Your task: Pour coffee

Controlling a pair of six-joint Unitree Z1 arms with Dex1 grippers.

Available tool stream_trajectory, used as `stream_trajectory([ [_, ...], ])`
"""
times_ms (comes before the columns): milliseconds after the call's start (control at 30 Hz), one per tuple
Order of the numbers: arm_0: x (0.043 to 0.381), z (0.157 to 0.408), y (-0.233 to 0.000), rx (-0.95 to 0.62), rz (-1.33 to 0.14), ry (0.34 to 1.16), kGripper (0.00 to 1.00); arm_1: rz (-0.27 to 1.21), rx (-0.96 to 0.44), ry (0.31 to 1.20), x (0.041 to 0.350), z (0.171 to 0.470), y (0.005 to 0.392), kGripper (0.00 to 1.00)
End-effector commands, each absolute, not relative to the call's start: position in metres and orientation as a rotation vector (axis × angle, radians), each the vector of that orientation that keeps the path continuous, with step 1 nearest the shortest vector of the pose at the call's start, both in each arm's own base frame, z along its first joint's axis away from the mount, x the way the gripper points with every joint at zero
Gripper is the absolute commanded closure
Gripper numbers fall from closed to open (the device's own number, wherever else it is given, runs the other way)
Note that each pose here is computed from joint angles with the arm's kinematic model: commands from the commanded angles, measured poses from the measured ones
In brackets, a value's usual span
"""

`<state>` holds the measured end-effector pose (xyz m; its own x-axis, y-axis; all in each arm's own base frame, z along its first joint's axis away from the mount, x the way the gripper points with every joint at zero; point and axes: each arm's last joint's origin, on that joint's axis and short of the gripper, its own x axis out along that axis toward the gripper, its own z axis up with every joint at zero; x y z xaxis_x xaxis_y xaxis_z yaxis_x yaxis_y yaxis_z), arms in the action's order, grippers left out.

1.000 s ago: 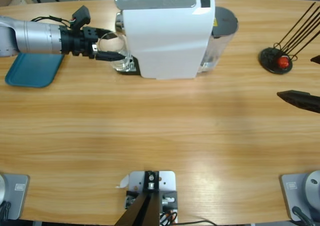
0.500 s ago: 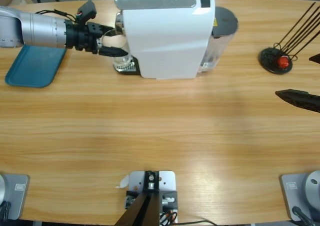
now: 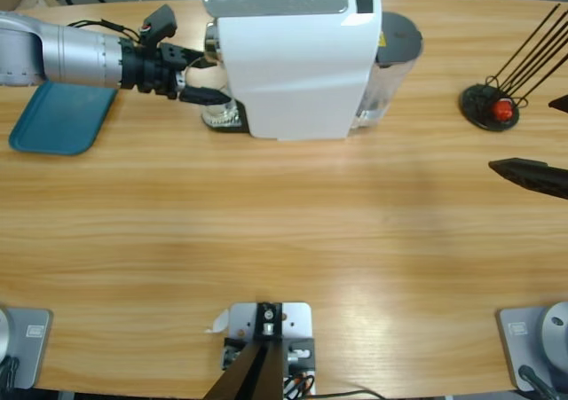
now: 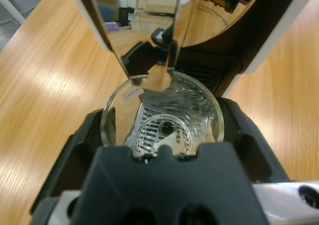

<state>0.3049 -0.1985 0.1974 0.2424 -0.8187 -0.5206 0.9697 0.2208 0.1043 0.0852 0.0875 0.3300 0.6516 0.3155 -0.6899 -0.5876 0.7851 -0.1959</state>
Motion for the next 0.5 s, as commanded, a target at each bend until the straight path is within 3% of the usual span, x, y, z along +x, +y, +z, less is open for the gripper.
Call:
stream_trajectory([
  [33,0.3126,0.1800,-0.2070,0.465,-1.270,0.458,1.000,0.491,-0.452,0.727,0.0873,0.3192,0.0864,0.000],
  [500,0.3093,0.1794,-0.2042,0.462,-1.277,0.471,1.000,0.485,-0.452,0.722,0.0866,0.3207,0.0843,0.000],
])
